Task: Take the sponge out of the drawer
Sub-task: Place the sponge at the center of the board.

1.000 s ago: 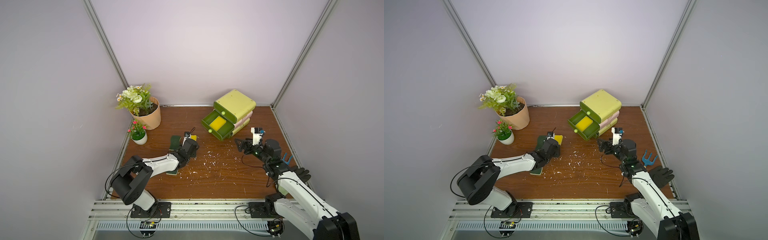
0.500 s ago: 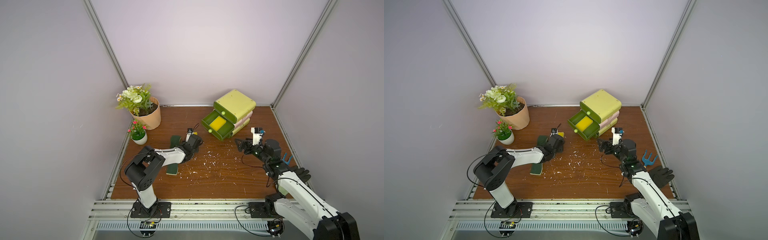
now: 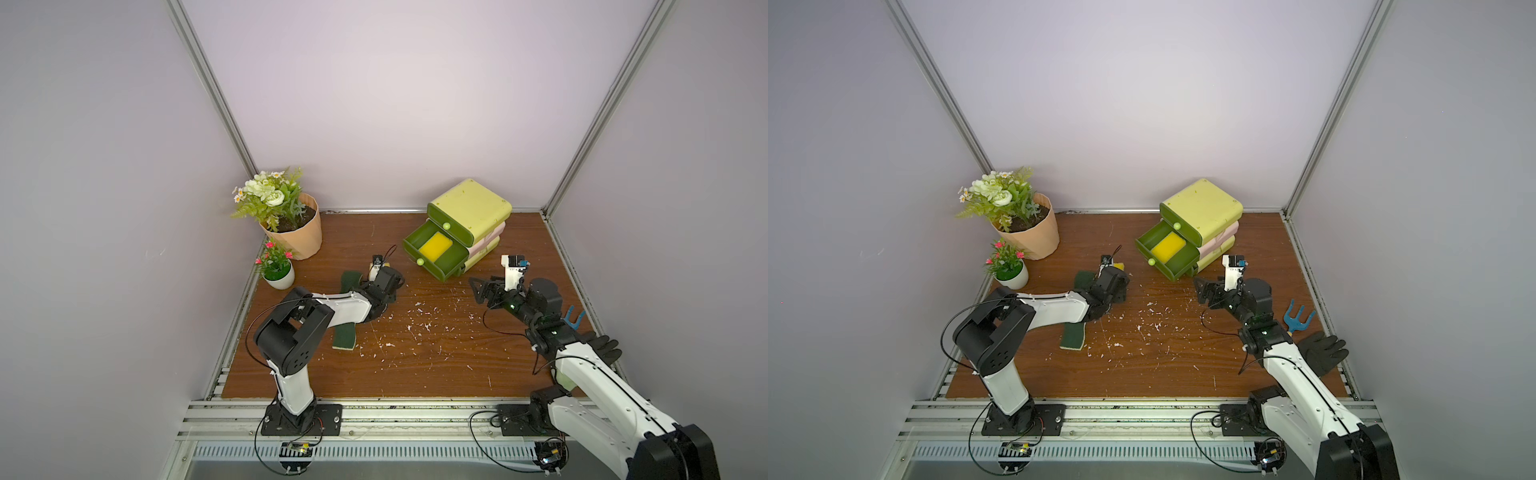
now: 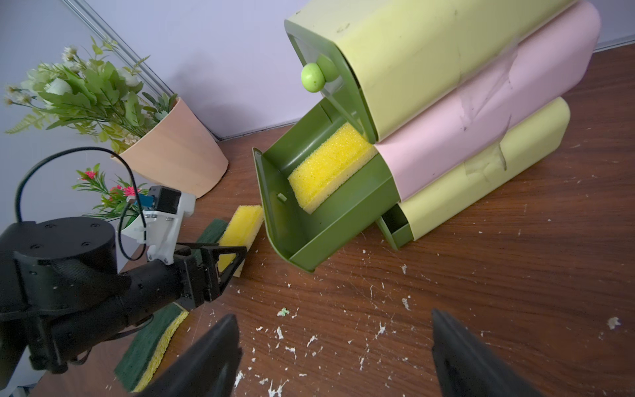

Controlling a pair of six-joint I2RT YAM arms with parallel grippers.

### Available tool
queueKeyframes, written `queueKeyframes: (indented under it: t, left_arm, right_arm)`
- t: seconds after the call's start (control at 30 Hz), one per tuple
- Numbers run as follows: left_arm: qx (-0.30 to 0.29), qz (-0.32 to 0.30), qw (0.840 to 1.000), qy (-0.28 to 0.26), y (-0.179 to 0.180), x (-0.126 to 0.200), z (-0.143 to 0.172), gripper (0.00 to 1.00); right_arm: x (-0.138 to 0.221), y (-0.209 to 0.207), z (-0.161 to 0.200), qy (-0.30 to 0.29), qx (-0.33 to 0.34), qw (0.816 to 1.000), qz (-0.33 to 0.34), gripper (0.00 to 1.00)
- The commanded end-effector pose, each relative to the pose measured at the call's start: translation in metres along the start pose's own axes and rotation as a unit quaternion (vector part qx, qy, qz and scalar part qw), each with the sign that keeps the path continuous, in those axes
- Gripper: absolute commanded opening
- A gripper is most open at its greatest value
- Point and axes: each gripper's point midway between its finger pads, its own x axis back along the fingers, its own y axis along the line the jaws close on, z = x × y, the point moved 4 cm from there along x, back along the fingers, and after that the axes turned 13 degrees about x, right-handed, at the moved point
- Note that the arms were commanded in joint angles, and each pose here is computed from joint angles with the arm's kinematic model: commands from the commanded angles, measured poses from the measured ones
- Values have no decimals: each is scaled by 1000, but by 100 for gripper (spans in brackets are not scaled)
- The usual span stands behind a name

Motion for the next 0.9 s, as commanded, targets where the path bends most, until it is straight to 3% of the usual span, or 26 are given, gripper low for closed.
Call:
queueKeyframes:
  t: [0.0,0.3,0.5,0.87]
  left_arm:
    - [0,-8,1000,-3,0,-3,-7,76]
    - [3,10,1000,6,-5,1,-7,93]
    - [8,50,999,7,-12,16,-16,95]
    - [5,180,984,4,-36,57,-32,97]
  right_arm:
    - [2,2,-12,-20,15,1000,2,91]
    - [3,2,-13,-22,15,1000,2,91]
    - [3,2,-13,-22,16,1000,1,91]
    - [4,3,-13,-23,16,1000,0,91]
